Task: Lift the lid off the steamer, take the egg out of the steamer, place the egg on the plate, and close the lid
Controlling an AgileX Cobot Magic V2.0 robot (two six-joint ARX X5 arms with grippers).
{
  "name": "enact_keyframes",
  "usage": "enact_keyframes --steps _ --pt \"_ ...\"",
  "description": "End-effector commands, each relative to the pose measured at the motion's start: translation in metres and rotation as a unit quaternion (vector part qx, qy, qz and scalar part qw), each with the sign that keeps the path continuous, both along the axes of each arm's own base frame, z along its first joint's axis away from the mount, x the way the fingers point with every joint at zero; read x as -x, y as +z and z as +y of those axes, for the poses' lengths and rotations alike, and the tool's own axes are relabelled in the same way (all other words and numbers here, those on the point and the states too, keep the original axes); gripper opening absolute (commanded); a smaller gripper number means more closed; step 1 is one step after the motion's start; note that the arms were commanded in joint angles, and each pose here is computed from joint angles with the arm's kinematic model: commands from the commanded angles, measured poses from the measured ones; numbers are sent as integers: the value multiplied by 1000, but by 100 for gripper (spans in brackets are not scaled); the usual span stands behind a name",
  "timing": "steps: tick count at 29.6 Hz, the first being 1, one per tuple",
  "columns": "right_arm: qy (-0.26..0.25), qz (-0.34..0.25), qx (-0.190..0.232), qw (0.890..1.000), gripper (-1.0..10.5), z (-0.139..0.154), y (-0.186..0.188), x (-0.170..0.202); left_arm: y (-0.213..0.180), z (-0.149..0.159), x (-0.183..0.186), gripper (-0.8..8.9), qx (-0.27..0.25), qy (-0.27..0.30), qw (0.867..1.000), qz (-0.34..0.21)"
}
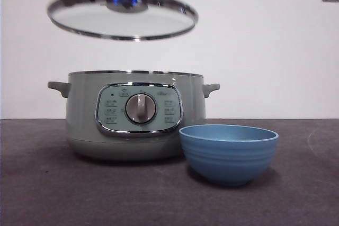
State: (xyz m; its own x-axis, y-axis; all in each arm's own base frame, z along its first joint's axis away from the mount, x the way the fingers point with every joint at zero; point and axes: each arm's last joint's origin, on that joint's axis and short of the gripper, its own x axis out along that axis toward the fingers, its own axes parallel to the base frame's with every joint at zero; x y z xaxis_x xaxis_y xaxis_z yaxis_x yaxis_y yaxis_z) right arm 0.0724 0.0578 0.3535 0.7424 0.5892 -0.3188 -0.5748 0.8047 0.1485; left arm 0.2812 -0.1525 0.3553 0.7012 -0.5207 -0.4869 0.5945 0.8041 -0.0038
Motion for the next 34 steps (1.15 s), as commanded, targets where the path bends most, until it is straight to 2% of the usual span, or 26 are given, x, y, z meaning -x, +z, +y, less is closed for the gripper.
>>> enact_keyframes --steps 1,16,34 --pt "-2 0 -5 1000 473 1 -1 -1 -5 -7 -11 -8 2 -6 1000 -12" --pt "-2 1 -5 1000 473 1 -1 -1 -37 -20 -43 -8 -4 0 1000 -4" --pt "-2 0 -5 1000 473 1 -1 -1 -51 -20 -51 -8 -23 11 1000 10"
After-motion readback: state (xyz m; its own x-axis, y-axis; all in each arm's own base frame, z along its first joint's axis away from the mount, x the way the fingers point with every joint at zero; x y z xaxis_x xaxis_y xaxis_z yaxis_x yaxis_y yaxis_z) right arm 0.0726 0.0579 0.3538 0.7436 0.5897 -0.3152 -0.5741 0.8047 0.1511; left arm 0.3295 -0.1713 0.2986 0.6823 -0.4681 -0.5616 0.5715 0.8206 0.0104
